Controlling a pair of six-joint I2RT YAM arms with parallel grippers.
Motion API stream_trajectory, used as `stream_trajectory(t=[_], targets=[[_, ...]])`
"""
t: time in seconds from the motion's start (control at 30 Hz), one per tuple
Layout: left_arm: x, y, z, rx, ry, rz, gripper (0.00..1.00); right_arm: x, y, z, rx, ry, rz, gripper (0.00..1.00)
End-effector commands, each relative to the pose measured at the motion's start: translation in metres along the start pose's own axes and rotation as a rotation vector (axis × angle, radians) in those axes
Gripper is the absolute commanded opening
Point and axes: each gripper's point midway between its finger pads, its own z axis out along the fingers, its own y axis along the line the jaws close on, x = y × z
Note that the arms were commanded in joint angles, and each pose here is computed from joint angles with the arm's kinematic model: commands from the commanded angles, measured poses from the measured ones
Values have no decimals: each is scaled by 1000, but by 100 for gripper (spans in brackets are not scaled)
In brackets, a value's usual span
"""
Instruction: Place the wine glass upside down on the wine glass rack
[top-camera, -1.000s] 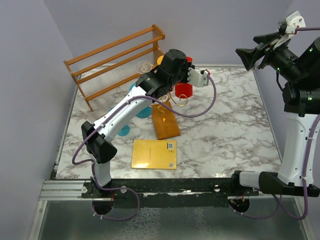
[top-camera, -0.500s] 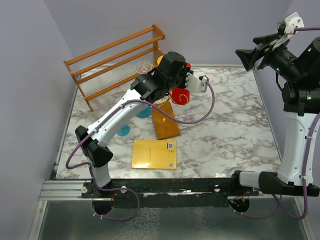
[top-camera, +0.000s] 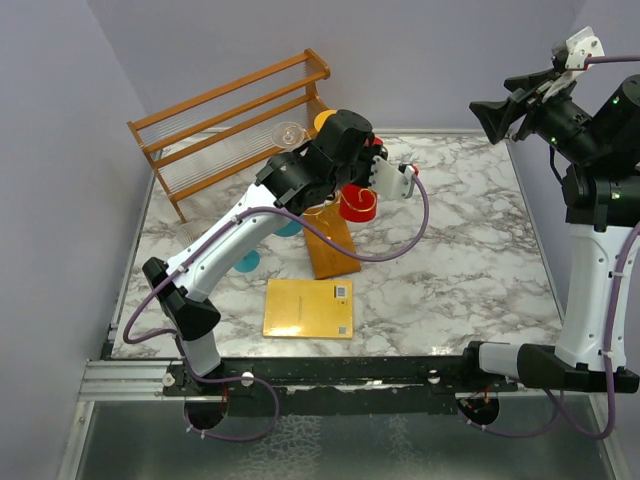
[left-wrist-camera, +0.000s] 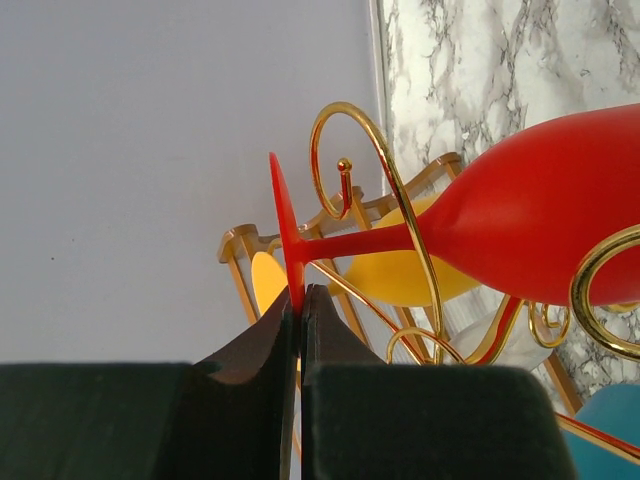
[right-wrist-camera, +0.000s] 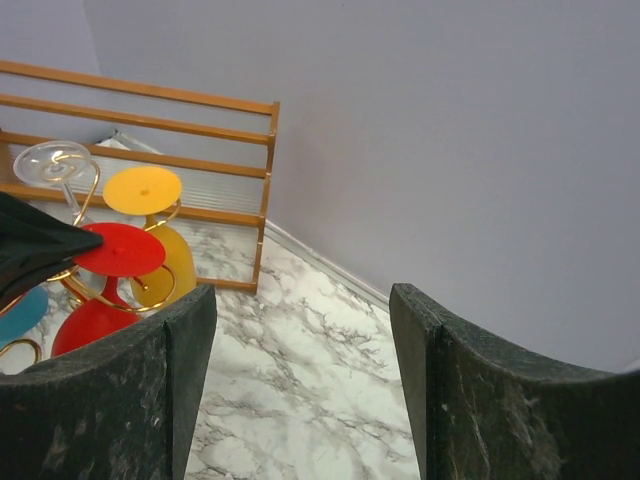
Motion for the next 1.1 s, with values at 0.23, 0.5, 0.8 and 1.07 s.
stream_trajectory(t=[0.23, 0.5, 0.8, 1.07], targets=[[-21, 8, -21, -11, -87, 4, 0, -3, -3, -5, 22, -14, -15, 70], [-31, 11, -10, -34, -106, 9, 0, 0, -4, -4, 22, -11, -9, 70], [-43, 17, 5, -71, -142, -29, 0, 1, -5, -5, 28, -10, -10, 70], [-43, 20, 16, -107, -128, -61, 0, 4, -5, -5, 34, -6, -8, 70]])
